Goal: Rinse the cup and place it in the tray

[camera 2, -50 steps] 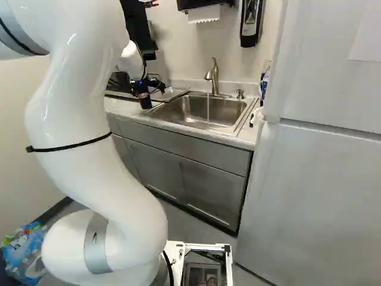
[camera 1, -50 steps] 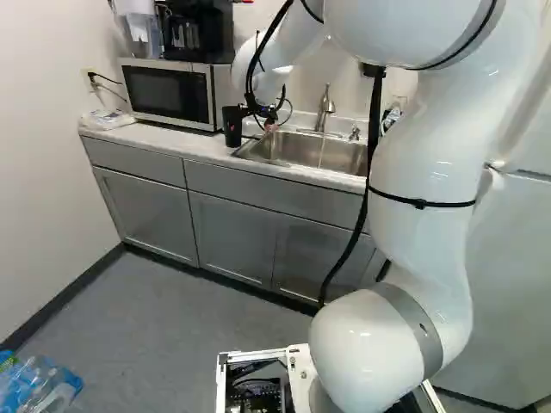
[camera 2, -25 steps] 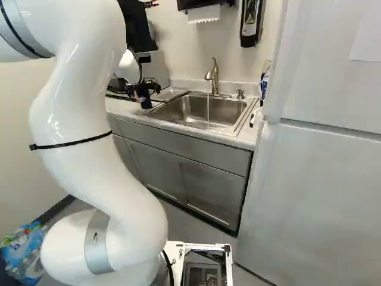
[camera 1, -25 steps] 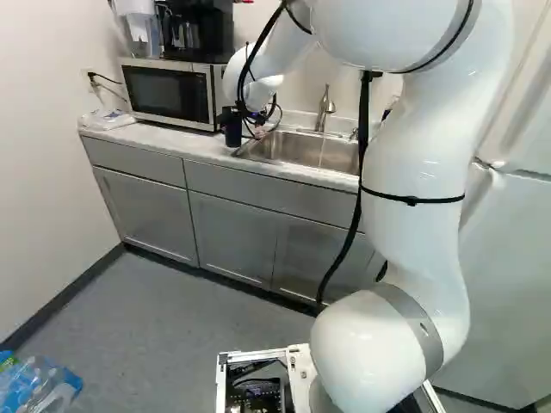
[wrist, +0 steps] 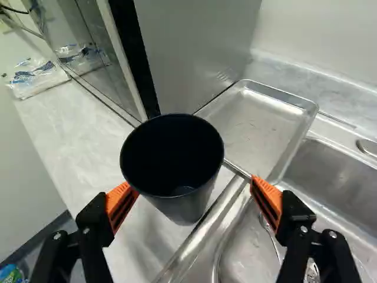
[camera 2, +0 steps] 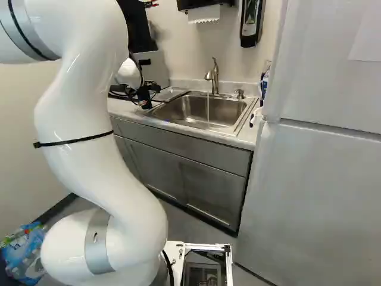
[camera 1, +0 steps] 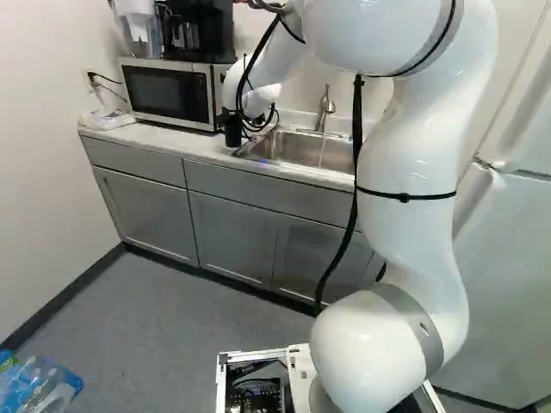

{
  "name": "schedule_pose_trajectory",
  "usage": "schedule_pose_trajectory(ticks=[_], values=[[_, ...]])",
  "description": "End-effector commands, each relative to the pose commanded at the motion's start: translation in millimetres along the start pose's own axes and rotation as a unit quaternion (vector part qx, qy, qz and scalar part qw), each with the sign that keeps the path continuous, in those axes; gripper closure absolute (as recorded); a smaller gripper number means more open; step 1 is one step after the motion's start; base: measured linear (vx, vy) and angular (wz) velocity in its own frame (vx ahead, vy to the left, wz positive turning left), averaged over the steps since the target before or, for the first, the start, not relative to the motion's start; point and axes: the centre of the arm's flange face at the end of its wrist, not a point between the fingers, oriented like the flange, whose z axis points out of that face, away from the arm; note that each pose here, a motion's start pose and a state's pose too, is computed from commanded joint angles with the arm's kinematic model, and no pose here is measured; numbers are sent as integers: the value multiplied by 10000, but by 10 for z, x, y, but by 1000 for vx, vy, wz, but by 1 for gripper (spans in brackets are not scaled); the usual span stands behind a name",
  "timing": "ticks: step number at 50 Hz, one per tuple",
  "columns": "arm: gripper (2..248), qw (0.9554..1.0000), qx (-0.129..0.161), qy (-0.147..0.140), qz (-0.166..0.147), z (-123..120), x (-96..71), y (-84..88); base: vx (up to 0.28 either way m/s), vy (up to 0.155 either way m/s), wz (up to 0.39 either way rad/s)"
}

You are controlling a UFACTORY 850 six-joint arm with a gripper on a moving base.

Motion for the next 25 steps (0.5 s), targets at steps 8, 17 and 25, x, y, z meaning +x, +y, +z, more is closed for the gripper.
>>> schedule_pose_trajectory(ticks=[8,17,25], values=[[3,9999,37,159,-21,39,-41,-55,0,0,0],[3,9994,66,335,-35,64,-94,-96,0,0,0],[3,9989,78,470,-40,69,-151,-112,0,0,0]])
